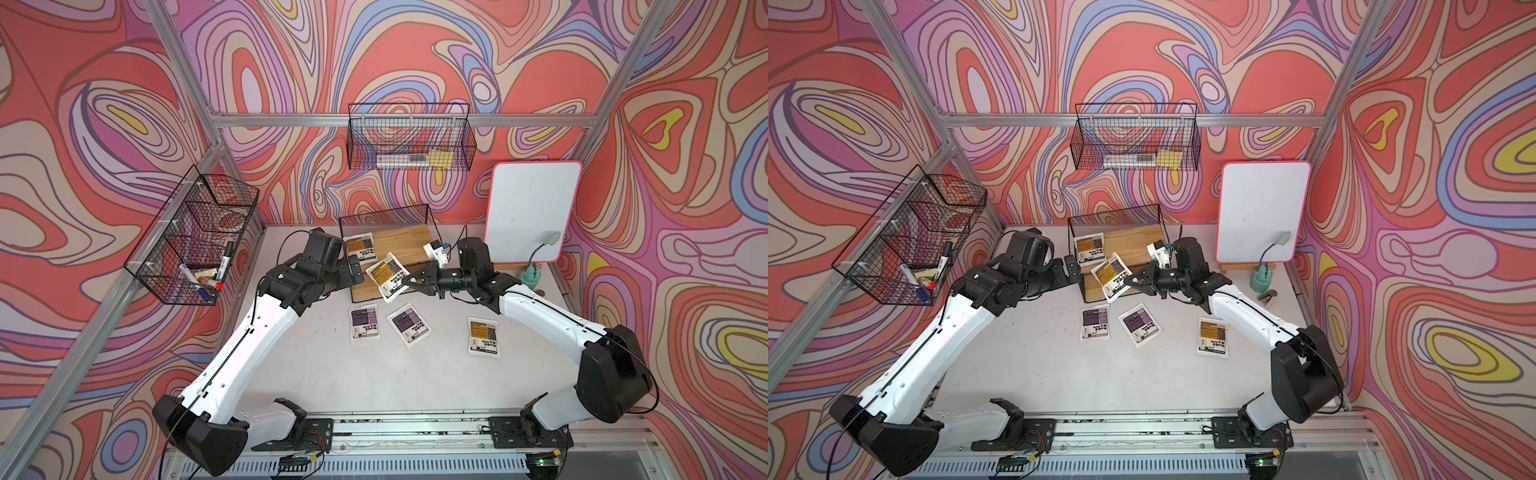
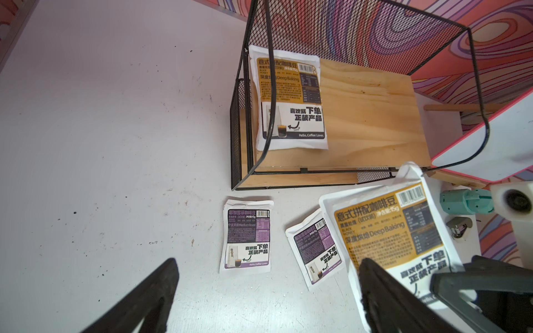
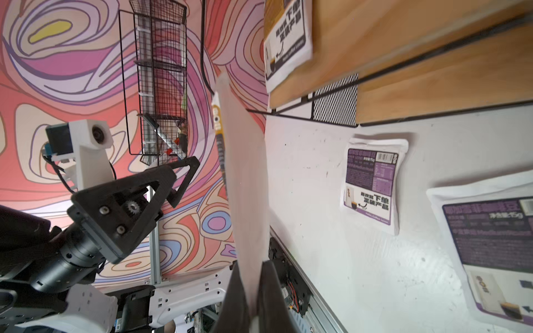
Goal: Place the bagged coffee beans on the shelf by color
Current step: Place the bagged coffee beans on the shelf.
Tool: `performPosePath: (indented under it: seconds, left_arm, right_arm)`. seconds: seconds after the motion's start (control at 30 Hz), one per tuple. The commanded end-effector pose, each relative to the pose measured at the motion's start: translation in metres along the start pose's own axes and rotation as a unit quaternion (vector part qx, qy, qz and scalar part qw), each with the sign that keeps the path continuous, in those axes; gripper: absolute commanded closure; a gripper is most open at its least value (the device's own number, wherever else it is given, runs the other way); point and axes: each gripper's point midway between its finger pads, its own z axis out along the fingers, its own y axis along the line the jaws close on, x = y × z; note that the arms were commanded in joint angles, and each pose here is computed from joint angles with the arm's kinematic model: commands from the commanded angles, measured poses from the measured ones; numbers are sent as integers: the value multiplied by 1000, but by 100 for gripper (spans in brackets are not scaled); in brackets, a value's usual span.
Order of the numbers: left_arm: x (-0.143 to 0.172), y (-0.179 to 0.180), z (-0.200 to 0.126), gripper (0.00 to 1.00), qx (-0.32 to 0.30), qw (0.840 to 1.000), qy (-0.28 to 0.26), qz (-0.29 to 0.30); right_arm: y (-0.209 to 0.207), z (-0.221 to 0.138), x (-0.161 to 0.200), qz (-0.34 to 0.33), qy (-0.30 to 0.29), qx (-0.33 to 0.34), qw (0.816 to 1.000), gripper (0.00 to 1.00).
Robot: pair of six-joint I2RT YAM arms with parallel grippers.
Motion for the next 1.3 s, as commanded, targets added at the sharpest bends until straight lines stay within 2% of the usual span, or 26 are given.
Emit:
performPosePath:
  seconds: [0.0, 0.2, 0.5, 0.63, 1.27]
  left_arm:
    - [-14, -10, -1, 1, 23, 1000, -10, 6]
    - [-22, -8, 5, 1, 25, 1000, -13, -1]
    - [-24, -3, 8, 1, 23, 1000, -10, -8]
    - [-22, -2, 9, 1, 24, 1000, -11, -10]
    - [-18, 1, 13, 1, 23, 1000, -5, -19]
  right_arm:
    - [3, -2, -35, -3, -63, 13, 998, 100]
    - [-3, -3, -80, 10, -135, 48, 990, 100]
    - [-25, 12, -120, 28, -162, 86, 983, 100]
    - [-43, 23, -127, 40, -160, 100, 981, 100]
    - [-60, 50, -132, 69, -135, 91, 984, 97]
